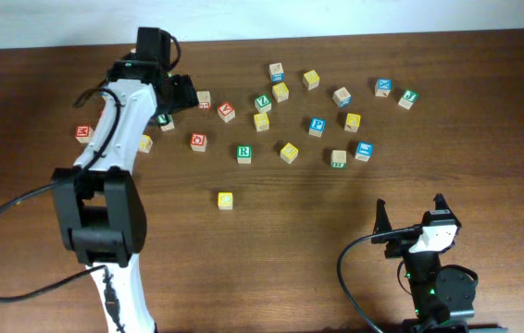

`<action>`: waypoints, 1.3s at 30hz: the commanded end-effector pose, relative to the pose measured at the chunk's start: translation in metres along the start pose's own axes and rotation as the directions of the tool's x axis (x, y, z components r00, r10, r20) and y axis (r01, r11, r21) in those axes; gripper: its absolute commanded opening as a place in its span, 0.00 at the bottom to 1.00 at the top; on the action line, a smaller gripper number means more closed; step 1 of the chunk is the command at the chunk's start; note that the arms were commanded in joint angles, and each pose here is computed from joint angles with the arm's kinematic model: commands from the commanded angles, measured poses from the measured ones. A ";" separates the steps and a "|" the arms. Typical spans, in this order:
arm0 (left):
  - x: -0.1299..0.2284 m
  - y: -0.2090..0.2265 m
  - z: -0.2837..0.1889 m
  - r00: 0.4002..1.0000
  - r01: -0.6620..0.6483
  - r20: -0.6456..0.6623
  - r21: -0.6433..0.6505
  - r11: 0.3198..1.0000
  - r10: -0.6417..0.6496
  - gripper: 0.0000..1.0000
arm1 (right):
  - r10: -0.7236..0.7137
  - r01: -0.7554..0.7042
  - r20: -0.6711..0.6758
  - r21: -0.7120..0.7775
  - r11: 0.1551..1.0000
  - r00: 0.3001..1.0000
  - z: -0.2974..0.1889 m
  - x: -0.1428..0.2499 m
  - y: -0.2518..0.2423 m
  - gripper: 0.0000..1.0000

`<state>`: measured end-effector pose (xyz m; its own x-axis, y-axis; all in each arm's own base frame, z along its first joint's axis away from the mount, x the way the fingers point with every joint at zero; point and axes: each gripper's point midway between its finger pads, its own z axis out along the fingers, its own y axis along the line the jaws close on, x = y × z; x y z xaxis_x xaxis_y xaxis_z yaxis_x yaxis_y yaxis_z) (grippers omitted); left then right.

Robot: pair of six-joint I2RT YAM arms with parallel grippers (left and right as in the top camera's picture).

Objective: Spell out CVPR
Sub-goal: 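Move the left gripper to the green V block and grasp it, then place the green V block to the right of the C block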

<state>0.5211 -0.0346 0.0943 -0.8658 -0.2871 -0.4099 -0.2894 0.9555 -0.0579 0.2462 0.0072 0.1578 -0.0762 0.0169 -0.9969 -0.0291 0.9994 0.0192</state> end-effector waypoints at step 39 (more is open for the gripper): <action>0.018 0.031 0.084 0.998 0.016 -0.056 -0.138 0.990 -0.024 0.23 | -0.003 0.003 -0.005 0.004 1.000 1.000 0.000 0.003 -0.001 0.98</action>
<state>0.5298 -0.0075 0.0156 -0.8789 -0.3073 -0.3648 -0.3521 0.9339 0.0618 0.2462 0.0072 0.1578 -0.0762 0.0165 -0.9970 -0.0291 0.9994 0.0188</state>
